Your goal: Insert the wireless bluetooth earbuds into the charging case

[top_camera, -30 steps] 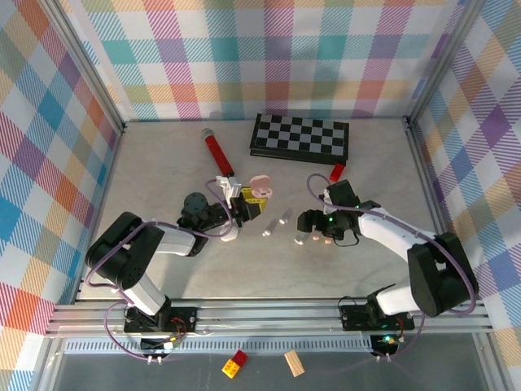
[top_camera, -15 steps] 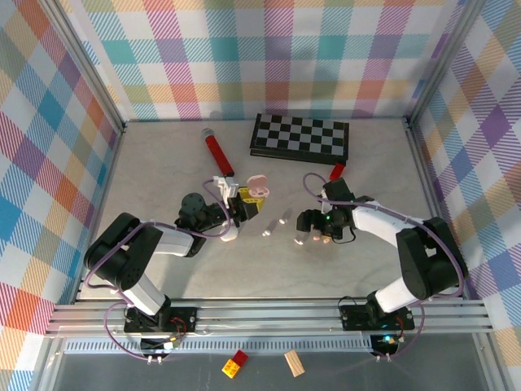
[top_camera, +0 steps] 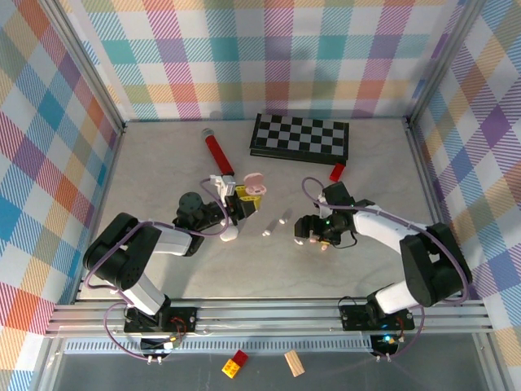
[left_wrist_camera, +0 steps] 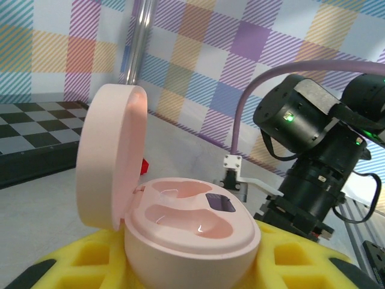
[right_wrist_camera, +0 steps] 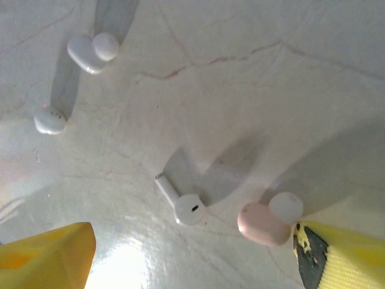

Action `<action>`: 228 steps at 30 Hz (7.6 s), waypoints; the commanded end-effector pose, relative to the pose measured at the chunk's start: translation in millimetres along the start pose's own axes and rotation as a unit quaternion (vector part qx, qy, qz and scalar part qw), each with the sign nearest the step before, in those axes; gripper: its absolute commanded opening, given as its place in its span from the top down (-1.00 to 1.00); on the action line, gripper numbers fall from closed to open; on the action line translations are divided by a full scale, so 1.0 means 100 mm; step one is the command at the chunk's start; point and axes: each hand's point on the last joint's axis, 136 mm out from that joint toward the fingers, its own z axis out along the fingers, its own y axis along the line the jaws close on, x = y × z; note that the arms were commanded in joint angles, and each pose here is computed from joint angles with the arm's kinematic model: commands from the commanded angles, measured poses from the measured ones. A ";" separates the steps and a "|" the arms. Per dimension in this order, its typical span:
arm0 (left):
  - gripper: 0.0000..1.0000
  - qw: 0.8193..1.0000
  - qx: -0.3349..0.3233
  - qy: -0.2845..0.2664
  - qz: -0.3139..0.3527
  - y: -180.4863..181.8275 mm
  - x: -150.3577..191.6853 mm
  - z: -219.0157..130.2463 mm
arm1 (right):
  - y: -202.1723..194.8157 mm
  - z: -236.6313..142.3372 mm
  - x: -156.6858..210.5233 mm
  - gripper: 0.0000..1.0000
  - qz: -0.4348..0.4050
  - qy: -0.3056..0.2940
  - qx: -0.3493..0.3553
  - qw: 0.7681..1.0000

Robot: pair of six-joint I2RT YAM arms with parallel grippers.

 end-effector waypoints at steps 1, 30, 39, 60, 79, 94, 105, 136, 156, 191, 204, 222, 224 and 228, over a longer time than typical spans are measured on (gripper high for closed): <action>0.30 0.999 0.006 -0.025 0.028 -0.04 -0.17 -0.05 | 0.05 -0.09 0.13 -0.69 -0.006 0.015 -0.008 1.000; 0.30 0.999 -0.012 -0.031 0.035 0.02 -0.21 -0.16 | 0.06 0.18 0.03 -0.71 -0.035 0.036 -0.012 0.999; 0.30 0.999 -0.010 -0.033 0.035 0.02 -0.23 -0.16 | 0.06 0.04 0.22 -0.70 -0.023 0.026 -0.008 0.999; 0.30 0.996 -0.077 -0.050 0.022 0.57 -0.39 -0.39 | -0.14 -0.25 0.03 -0.40 -0.161 -0.080 0.396 0.901; 0.30 0.996 -0.073 -0.052 0.027 0.50 -0.41 -0.45 | -0.18 0.14 0.11 0.30 -0.184 -0.025 0.444 0.877; 0.30 0.996 -0.067 -0.045 0.032 0.48 -0.37 -0.44 | -0.13 0.13 0.12 0.69 -0.184 -0.020 0.433 0.882; 0.30 0.997 -0.040 -0.032 0.052 0.33 -0.28 -0.31 | 0.28 -0.13 0.03 0.68 -0.148 -0.068 0.247 0.955; 0.31 0.989 0.074 0.006 0.127 -0.52 0.12 0.36 | 1.47 -1.51 -0.27 0.66 -0.082 -0.152 -0.285 0.943; 0.31 0.985 0.080 0.006 0.153 -0.65 0.20 0.52 | 1.60 -1.49 -0.41 0.66 0.008 -0.126 -0.350 0.928; 0.31 0.980 0.085 -0.032 0.177 -0.87 -0.05 0.83 | 1.35 -1.26 -0.46 0.68 0.018 -0.138 -0.279 0.950; 0.31 0.979 0.086 -0.037 0.180 -0.92 -0.09 0.82 | 1.25 -1.17 -0.48 0.67 0.024 -0.140 -0.251 0.958; 0.31 0.979 0.089 -0.043 0.180 -0.94 -0.14 0.82 | 1.19 -1.15 -0.47 0.58 0.025 -0.144 -0.234 0.961; 0.31 0.979 0.088 -0.043 0.180 -0.93 -0.14 0.82 | 1.19 -1.16 -0.47 0.55 0.025 -0.144 -0.233 0.962; 0.31 0.979 0.089 -0.044 0.181 -0.94 -0.15 0.83 | 1.20 -1.17 -0.47 0.52 0.024 -0.145 -0.233 0.961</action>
